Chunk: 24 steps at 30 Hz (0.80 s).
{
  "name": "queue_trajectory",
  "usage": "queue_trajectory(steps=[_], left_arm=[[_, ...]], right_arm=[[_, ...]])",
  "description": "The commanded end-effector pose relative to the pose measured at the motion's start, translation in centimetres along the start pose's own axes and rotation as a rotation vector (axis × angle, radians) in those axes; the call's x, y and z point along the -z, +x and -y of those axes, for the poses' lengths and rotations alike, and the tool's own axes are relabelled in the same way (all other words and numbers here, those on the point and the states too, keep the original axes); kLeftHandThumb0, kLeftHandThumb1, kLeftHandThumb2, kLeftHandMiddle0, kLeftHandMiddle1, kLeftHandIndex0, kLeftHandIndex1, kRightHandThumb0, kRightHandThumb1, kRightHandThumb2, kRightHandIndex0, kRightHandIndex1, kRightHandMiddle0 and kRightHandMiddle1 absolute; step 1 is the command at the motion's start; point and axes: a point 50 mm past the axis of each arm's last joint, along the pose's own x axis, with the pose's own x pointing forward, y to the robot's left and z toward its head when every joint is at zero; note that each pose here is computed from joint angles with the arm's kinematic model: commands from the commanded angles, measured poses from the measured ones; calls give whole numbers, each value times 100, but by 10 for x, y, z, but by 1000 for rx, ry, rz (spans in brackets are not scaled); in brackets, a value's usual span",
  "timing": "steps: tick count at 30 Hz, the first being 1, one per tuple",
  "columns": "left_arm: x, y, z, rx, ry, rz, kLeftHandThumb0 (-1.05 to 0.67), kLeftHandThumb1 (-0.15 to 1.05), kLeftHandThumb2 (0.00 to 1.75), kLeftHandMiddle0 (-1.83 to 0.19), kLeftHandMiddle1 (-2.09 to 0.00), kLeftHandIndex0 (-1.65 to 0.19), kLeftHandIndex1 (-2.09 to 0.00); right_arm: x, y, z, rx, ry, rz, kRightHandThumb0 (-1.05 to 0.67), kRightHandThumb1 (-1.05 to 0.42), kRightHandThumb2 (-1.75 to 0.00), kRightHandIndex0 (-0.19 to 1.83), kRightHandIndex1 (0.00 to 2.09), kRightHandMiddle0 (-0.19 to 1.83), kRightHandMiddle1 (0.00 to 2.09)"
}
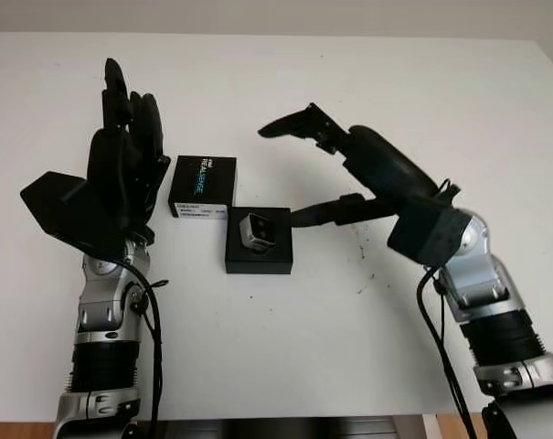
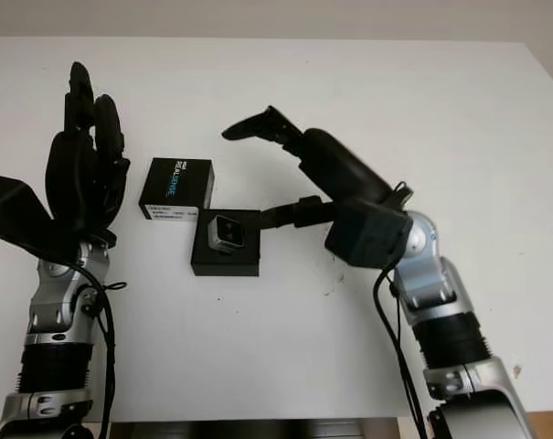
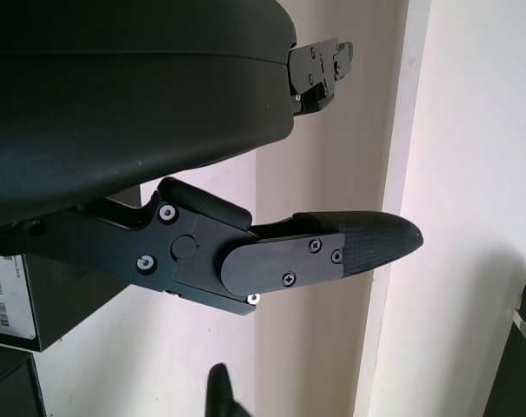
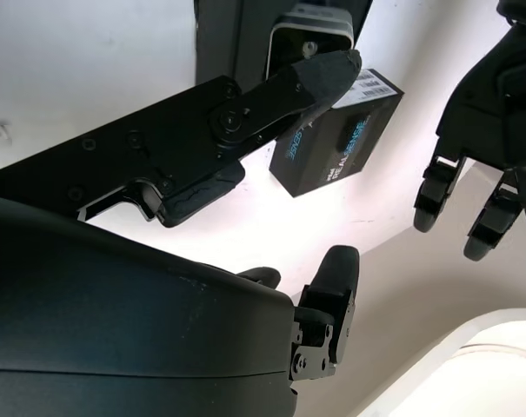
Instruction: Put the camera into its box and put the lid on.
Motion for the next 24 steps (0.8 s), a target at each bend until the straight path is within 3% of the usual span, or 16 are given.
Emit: queue_trajectory(steps=[1,10,18,24], left_arm=[[-3,0,0,3,4,13,-73,105,53,19,0,19,0],[-3,0,-1,4,-3,16,-72,105,53,19,0,19,0],[-3,0,-1,1,-9,11,-73,105,52,19,0,19,0],[-2,1,-1,11,-4,15,-73,105,52,19,0,19,0]], right_arm=[[-2,-5,-11,-2,5,11,-69,-88,-6,8,31,-10,109],[3,-19,-45,34,66,-39,-69,-89,-6,-2,20,-14,105],[3,-26,-61,61,92,-70,-71,-90,-6,-2,16,-16,108],[4,-28,-71,124,87,-87,-68,-90,-5,6,15,-15,125]])
